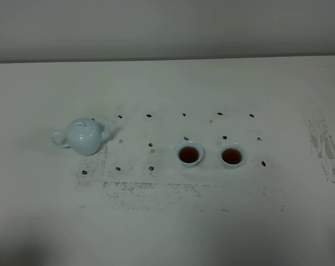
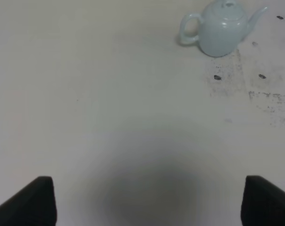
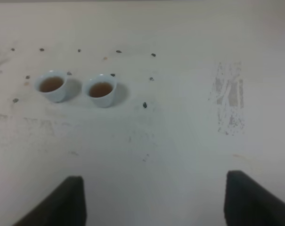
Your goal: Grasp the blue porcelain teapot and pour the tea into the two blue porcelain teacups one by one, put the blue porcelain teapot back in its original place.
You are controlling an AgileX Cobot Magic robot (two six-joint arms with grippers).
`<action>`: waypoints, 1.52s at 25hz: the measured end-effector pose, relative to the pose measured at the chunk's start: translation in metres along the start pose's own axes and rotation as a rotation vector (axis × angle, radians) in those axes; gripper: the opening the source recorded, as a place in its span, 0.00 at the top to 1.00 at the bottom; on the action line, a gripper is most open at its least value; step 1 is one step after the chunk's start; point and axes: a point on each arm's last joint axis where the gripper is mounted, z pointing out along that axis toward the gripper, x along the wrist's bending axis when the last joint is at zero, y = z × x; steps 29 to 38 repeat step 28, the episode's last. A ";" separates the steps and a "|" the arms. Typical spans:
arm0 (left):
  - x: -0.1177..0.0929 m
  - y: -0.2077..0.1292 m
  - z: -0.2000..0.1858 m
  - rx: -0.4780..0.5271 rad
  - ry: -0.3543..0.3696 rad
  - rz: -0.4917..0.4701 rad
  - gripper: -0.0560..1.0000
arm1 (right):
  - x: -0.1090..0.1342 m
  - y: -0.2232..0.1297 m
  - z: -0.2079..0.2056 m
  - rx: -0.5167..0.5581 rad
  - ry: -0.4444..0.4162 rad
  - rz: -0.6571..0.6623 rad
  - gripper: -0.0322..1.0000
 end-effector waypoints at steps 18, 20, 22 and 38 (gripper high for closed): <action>0.000 0.000 0.000 0.000 0.000 -0.001 0.88 | 0.000 0.000 0.000 0.000 0.000 0.000 0.40; 0.000 0.000 0.000 0.000 0.000 -0.001 0.88 | 0.000 0.000 0.000 0.000 0.000 0.000 0.40; 0.000 0.000 0.000 0.000 0.000 -0.001 0.88 | 0.000 0.000 0.000 0.000 0.000 0.000 0.40; 0.000 0.000 0.000 0.000 0.000 -0.001 0.88 | 0.000 0.000 0.000 0.000 0.000 0.000 0.40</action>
